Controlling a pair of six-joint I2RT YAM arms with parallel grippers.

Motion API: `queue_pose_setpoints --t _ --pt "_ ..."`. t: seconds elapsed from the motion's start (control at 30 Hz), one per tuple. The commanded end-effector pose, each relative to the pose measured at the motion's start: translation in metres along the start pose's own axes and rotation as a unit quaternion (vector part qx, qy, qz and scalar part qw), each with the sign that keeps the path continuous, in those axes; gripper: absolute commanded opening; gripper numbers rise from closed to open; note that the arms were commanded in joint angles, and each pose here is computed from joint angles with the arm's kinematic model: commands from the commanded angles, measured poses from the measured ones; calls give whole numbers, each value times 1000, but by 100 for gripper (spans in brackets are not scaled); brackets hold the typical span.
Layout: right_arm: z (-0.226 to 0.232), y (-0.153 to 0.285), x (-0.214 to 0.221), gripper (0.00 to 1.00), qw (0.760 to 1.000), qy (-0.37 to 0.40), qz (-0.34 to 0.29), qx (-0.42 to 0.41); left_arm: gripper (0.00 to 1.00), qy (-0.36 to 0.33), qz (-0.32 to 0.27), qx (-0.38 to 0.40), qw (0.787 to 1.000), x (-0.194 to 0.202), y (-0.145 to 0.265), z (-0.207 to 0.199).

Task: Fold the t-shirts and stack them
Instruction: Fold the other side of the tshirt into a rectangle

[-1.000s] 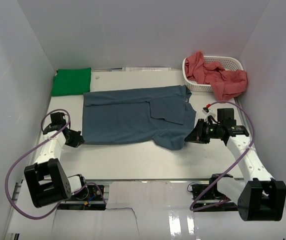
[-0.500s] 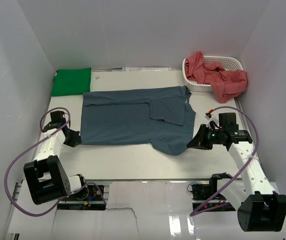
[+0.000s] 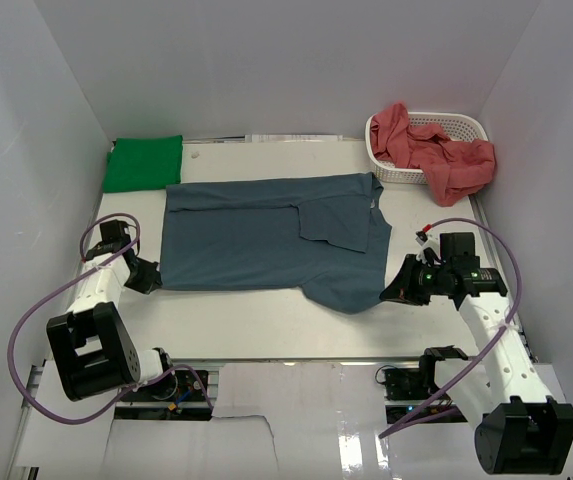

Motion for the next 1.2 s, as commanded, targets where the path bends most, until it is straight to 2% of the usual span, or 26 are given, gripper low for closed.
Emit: queue_pose_setpoints --t 0.0,0.27,0.4,0.53,0.83,1.17 --pt "7 10 -20 8 997 48 -55 -4 0 -3 -15 24 1000 -9 7 -11" --pt "6 15 -22 8 995 71 -68 9 0 -13 -18 40 999 -12 13 -21" --pt "5 30 -31 8 986 89 -134 41 0 -15 -23 40 999 -14 15 -20" --pt "8 33 -31 8 983 88 -155 37 0 -15 -27 42 999 -14 16 -19" --pt "4 8 9 8 991 56 -120 -10 0 -19 -25 42 999 -14 15 -20" --pt "-11 15 4 8 990 43 -122 53 0 -19 -28 46 998 -16 15 -24"
Point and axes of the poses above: each gripper's point midway between its finger pads, its own y axis back along the fingers, its own z axis along the line the jaws close on, x = y × z, the point moved 2 cm from there along y, back along the fingers, and after that the axes turned 12 degrees about y, right-handed, at the moved point
